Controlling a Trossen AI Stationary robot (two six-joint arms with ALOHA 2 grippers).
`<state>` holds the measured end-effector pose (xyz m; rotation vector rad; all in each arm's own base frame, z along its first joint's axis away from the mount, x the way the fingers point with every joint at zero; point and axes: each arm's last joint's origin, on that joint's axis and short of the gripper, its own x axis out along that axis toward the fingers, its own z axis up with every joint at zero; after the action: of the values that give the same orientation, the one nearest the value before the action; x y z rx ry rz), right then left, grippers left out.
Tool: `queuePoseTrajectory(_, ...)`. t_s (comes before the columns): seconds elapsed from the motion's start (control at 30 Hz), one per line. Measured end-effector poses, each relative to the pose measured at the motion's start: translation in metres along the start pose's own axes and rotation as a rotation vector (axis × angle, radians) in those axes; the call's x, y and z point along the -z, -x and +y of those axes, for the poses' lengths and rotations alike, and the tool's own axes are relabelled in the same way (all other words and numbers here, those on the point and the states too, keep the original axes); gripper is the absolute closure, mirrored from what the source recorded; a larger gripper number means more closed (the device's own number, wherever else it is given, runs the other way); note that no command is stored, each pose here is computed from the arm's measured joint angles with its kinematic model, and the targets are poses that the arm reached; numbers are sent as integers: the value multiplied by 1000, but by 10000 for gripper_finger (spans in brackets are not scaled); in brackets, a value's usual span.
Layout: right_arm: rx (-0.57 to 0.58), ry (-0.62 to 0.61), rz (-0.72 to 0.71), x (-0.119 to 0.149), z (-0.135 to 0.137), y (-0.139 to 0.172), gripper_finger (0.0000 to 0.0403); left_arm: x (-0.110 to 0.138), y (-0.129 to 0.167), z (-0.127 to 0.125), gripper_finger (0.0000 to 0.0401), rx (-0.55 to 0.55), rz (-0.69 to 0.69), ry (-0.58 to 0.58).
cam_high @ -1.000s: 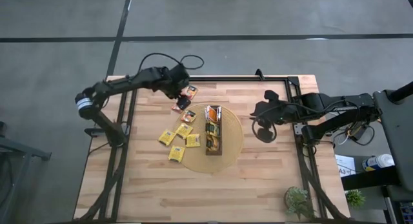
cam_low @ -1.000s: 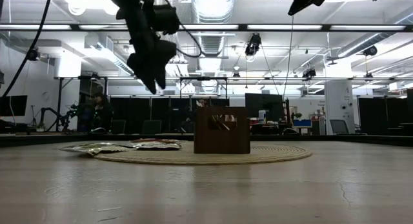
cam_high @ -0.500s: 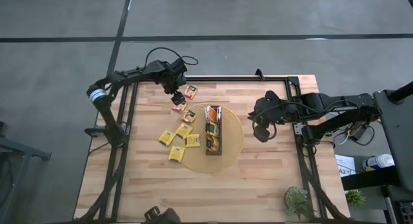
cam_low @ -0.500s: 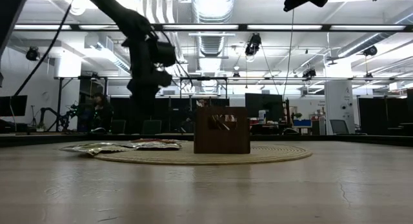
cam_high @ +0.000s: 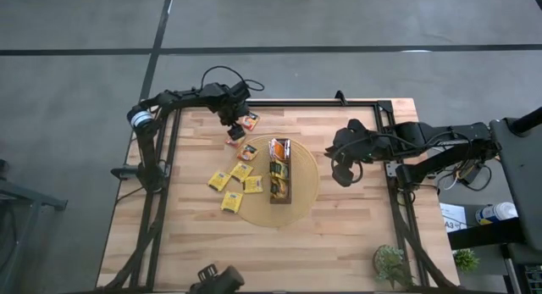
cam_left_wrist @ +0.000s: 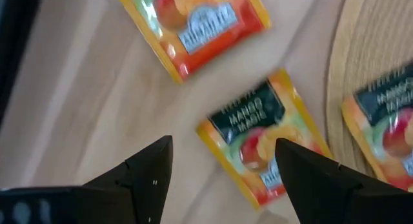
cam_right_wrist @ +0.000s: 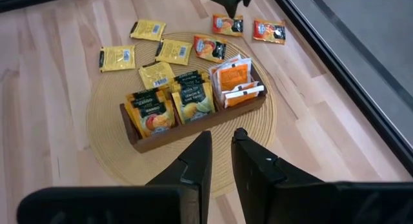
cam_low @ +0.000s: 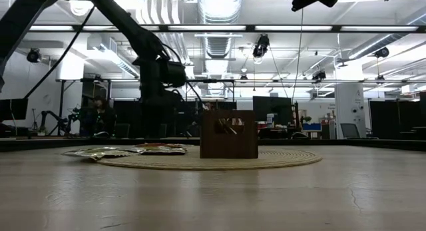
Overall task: Pick & Place Tea
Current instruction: Put the middle orange tea bag into the bottom section of the wooden organizer
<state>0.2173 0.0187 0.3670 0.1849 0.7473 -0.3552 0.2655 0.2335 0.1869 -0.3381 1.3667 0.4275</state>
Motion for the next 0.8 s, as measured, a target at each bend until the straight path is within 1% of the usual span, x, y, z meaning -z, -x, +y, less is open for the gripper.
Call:
queuePoseTrajectory(0.13,-1,-1,-4,0,0,0,346,-4,-4,2,135,-44,-21,1)
queuePoseTrajectory(0.27,-1,-2,-6,-1,0,0,346,-5,-6,3,135,-52,-20,2)
queuePoseTrajectory(0.67,-1,-2,-6,-1,0,0,346,-5,-34,4,136,-34,61,14)
queuePoseTrajectory(0.73,-1,-5,-6,-1,0,0,346,-5,-38,4,141,-34,71,16)
queuePoseTrajectory(0.8,-1,-10,-7,-1,0,0,346,-5,-39,4,159,-36,76,16)
